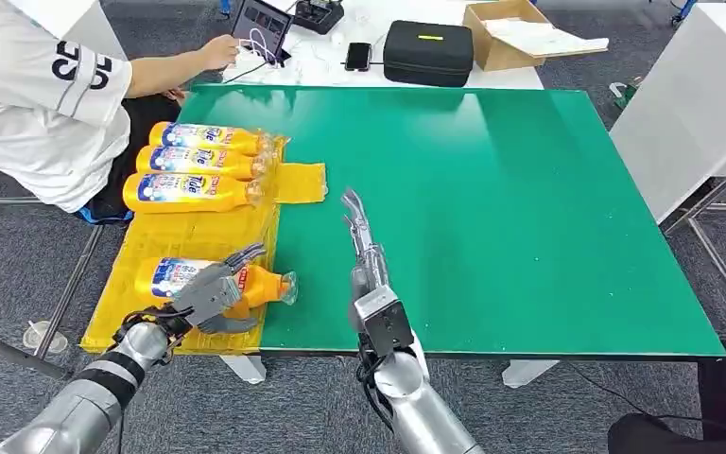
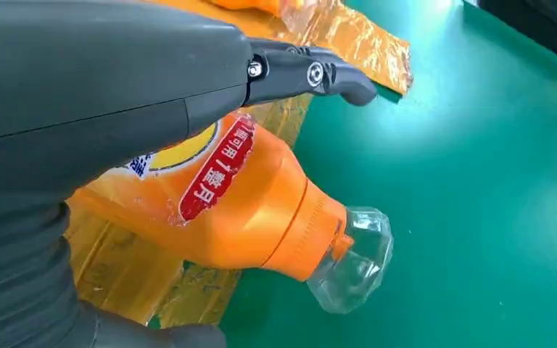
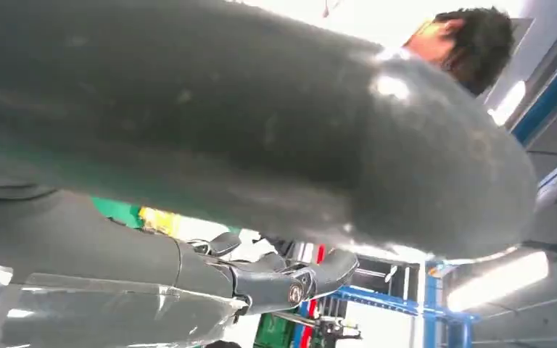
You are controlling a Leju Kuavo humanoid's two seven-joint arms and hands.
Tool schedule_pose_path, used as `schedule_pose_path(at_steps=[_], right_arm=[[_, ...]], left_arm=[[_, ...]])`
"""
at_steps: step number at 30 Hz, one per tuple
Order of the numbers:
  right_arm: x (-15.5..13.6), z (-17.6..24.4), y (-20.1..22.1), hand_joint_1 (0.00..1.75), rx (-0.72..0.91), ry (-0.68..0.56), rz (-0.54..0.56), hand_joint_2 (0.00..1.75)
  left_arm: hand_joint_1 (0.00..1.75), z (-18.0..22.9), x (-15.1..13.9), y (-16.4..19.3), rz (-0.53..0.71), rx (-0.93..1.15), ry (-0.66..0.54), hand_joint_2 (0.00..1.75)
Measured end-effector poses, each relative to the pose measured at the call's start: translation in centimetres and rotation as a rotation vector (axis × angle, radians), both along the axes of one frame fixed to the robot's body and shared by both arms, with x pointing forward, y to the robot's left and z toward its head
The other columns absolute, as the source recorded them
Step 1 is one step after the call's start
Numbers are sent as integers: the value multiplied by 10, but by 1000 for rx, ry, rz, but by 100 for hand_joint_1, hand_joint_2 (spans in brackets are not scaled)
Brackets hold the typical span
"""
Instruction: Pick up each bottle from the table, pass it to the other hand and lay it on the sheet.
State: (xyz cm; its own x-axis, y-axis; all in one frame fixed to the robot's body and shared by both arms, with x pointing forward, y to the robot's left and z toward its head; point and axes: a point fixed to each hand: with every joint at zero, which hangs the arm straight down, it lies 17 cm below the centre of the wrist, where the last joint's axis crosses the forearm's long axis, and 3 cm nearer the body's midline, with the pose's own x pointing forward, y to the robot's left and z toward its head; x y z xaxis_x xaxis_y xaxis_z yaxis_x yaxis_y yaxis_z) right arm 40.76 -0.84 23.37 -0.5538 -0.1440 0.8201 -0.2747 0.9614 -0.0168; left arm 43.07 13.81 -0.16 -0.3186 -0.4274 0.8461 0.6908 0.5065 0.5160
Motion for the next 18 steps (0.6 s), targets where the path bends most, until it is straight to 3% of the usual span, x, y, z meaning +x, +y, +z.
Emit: schedule_pose_path(at_steps=[8, 12, 16, 18], right_arm=[[2, -2, -2, 0, -3, 9, -8, 0], [4, -6, -4, 0, -14, 25, -30, 0], [2, -12, -4, 0, -35, 39, -56, 0], [1, -16, -5, 0, -40, 46, -69, 0]], left_arm=[[0, 9, 16, -2, 119, -6, -129, 175], [0, 42, 30, -3, 301, -243, -121, 175], [0, 108, 57, 23, 542, -572, -170, 175], [0, 142, 62, 33, 594, -745, -185, 175]])
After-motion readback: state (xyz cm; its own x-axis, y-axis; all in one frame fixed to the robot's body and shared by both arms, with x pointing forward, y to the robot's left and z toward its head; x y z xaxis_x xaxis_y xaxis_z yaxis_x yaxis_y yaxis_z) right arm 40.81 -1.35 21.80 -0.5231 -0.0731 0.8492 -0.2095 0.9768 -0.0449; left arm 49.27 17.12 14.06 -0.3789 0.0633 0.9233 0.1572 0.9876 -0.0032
